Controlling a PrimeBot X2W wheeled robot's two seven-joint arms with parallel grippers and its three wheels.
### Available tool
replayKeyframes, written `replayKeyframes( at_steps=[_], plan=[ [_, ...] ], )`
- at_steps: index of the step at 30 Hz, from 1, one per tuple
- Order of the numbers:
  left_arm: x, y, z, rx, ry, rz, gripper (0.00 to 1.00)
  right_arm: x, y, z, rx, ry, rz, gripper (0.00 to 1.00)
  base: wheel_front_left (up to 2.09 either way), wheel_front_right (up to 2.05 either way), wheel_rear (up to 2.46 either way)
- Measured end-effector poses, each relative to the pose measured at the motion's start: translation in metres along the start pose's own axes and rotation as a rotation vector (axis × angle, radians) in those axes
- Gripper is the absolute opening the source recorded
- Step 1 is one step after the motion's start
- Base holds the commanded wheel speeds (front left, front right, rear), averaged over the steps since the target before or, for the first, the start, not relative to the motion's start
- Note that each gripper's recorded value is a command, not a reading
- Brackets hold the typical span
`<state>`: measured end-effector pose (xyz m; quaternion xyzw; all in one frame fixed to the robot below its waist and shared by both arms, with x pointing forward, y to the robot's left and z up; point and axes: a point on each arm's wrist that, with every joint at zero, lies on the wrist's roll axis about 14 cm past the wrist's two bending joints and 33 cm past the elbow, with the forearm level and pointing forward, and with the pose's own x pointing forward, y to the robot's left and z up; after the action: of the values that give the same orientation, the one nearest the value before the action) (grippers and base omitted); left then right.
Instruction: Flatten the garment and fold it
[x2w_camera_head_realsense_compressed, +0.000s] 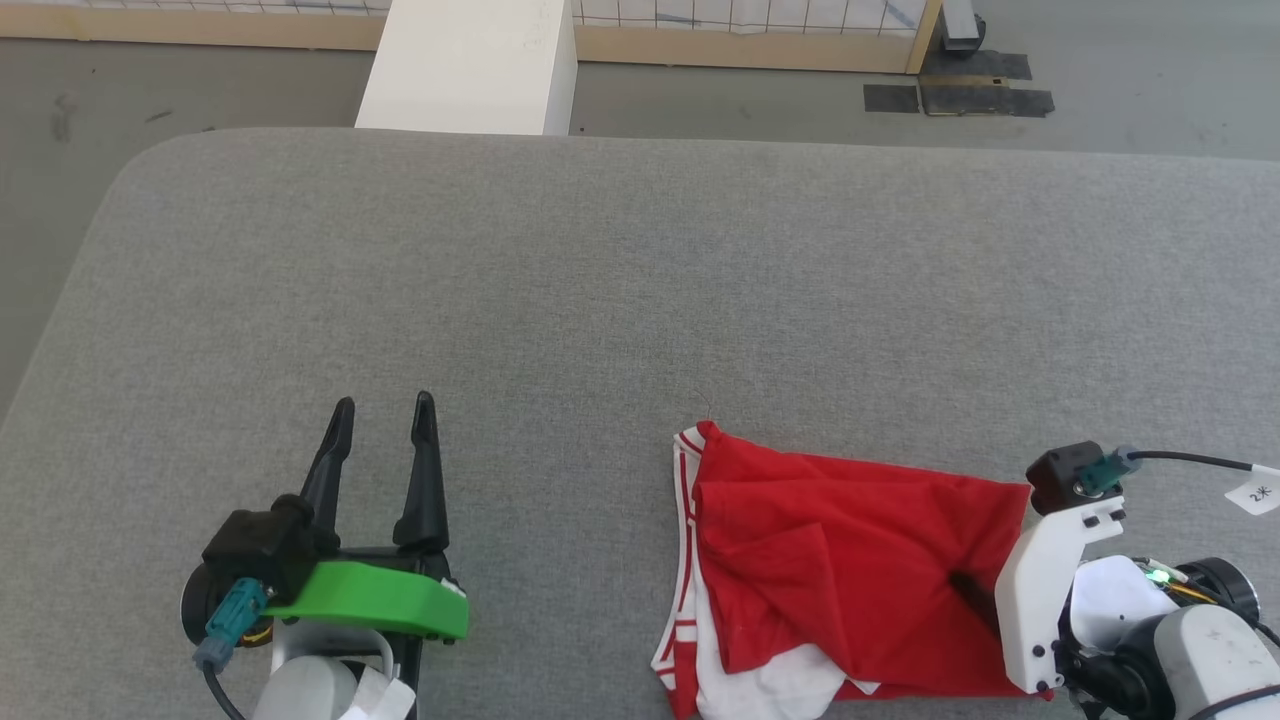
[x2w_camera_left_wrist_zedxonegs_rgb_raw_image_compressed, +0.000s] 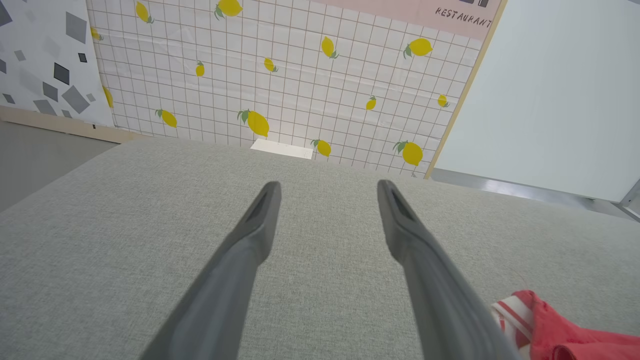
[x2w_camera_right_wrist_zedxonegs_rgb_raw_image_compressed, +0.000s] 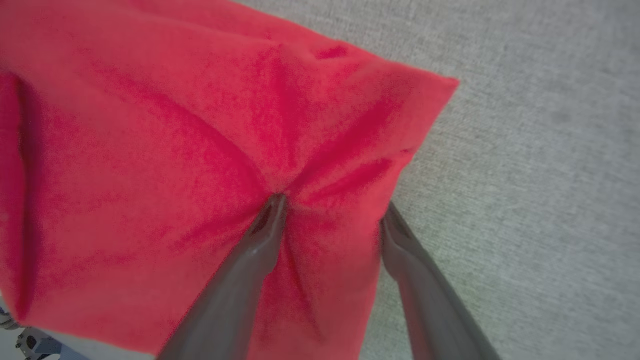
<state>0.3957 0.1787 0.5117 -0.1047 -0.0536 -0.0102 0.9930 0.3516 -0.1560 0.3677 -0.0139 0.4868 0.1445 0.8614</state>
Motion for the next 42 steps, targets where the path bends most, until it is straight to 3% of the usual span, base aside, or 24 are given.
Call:
replayKeyframes(
  at_steps=[5, 13, 19, 28, 35, 42],
  plan=[
    [0.001, -0.001, 0.001, -0.001, -0.003, -0.004, 1.0, -0.002, 0.008, 0.006, -0.018, -0.013, 0.032, 0.0, 0.0, 0.0, 0.0],
    [0.008, -0.017, 0.003, -0.021, -0.014, -0.048, 1.0, -0.032, -0.007, 0.026, -0.184, -0.079, -0.011, 0.0, 0.0, 0.0, 0.0],
    [0.022, -0.045, 0.0, -0.056, -0.02, -0.117, 1.0, -0.077, -0.079, 0.027, -0.214, -0.055, -0.192, 0.0, 0.0, 0.0, 0.0],
    [0.063, -0.106, -0.019, -0.094, -0.008, -0.277, 1.0, -0.152, -0.212, 0.018, -0.058, -0.015, -0.545, 0.0, 0.0, 0.0, 0.0],
    [0.091, -0.129, -0.054, -0.084, 0.035, -0.346, 1.0, -0.167, -0.28, 0.018, 0.064, -0.008, -0.713, 0.0, 0.0, 0.0, 0.0],
    [0.114, -0.132, -0.092, -0.055, 0.089, -0.368, 1.0, -0.163, -0.333, -0.001, 0.159, 0.062, -0.859, 0.0, 0.0, 0.0, 0.0]
  ],
)
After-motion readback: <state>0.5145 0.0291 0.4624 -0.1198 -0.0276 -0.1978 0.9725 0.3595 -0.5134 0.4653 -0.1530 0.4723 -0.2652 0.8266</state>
